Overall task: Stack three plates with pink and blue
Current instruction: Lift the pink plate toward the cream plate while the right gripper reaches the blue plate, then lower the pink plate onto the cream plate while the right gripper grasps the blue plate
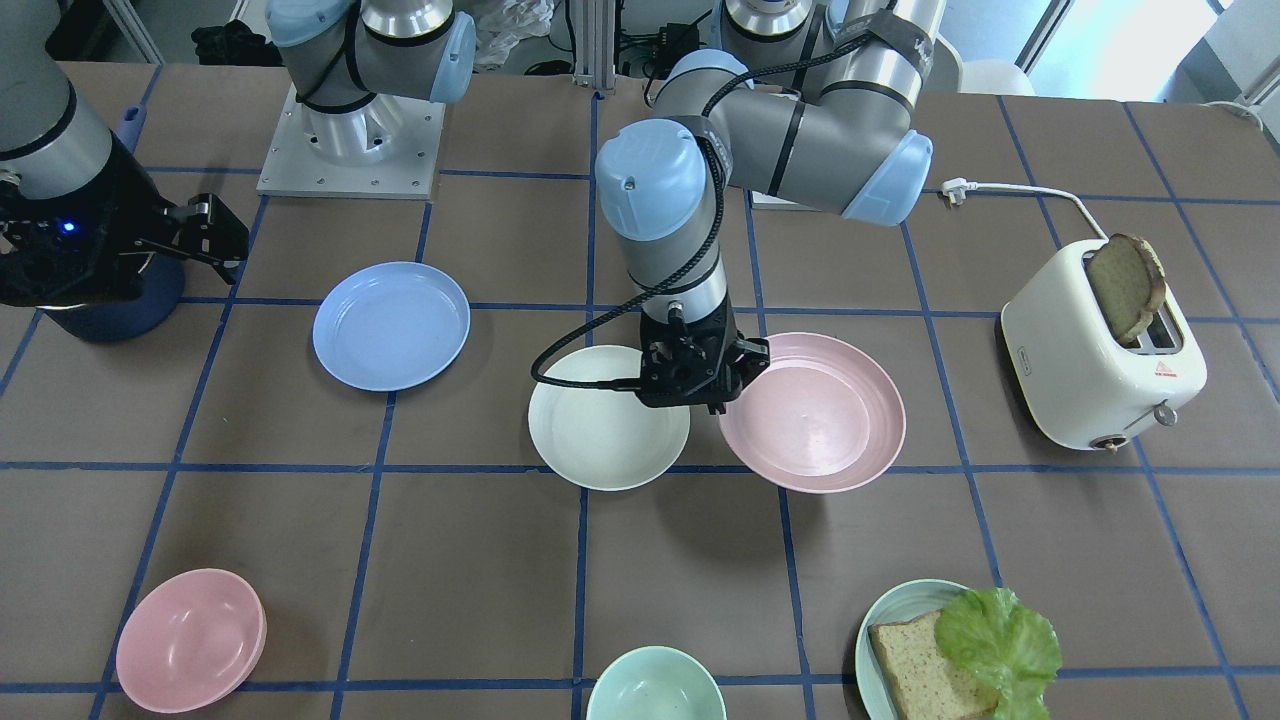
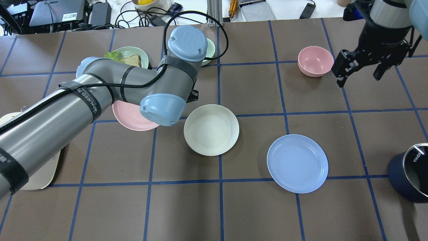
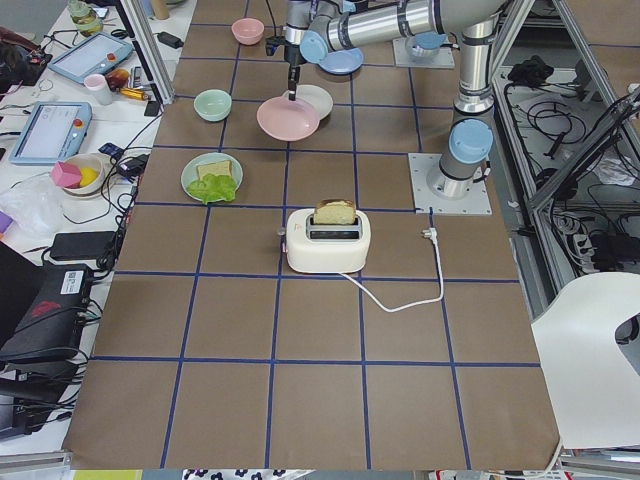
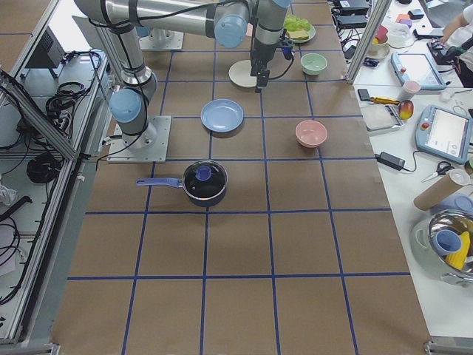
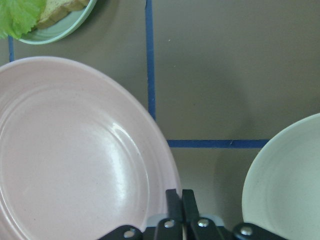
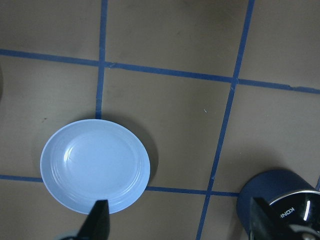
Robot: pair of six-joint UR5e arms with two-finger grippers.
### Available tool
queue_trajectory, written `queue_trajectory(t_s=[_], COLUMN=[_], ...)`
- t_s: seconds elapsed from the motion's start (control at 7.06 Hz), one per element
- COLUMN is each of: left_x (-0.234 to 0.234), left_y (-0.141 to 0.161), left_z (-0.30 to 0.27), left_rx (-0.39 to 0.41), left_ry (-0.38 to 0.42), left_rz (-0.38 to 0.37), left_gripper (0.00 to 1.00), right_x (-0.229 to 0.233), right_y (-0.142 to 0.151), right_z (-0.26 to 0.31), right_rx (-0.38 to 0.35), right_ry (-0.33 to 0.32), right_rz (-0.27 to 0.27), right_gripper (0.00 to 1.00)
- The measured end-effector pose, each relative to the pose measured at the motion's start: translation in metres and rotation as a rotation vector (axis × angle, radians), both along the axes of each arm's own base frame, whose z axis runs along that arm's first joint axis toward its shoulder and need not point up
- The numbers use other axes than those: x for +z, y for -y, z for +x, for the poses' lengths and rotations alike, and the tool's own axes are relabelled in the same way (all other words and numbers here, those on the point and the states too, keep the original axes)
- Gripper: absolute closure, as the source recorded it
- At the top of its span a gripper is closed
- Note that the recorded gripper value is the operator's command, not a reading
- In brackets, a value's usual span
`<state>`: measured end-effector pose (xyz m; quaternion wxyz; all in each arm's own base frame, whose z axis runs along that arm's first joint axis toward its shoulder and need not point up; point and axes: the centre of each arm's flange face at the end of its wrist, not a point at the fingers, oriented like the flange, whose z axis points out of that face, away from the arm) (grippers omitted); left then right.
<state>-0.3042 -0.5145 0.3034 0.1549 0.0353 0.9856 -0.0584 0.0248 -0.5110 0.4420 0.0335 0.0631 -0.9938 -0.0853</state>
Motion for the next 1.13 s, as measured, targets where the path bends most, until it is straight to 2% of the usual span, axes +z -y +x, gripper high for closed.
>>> queue_trajectory(t_s=[0.14,0.28,0.42,0.85,0.99,1.13], left_x=[-0.002,-0.007,-0.013,-0.035,-0.048,-0.061], left_y=[-0.004,-0.007,-0.012,-0.030,-0.036,-0.041], left_z=[-0.023,-0.045,-0.069,-0.146,-0.170,-0.187], left_rx=[-0.002,0.010,0.026,0.050,0.045,0.036], left_ry=[0.000,-0.005,-0.011,-0.016,-0.007,0.004], left_rz=[-0.002,-0.010,-0.019,-0.016,0.003,0.020], left_gripper=[1.00,1.00,1.00,1.00,1.00,1.00], right_x=[-0.022,-0.048,-0.074,-0.158,-0.184,-0.203], right_y=[-0.014,-0.032,-0.053,-0.118,-0.133,-0.145], right_z=[-0.009,-0.010,-0.006,0.000,-0.005,-0.010], right_rx=[-0.019,-0.036,-0.044,-0.063,-0.090,-0.116], right_ry=[0.020,0.051,0.072,0.079,0.086,0.098], right_rz=[0.020,0.019,-0.006,-0.070,-0.083,-0.098], right_gripper=[0.00,0.00,0.00,0.02,0.22,0.35])
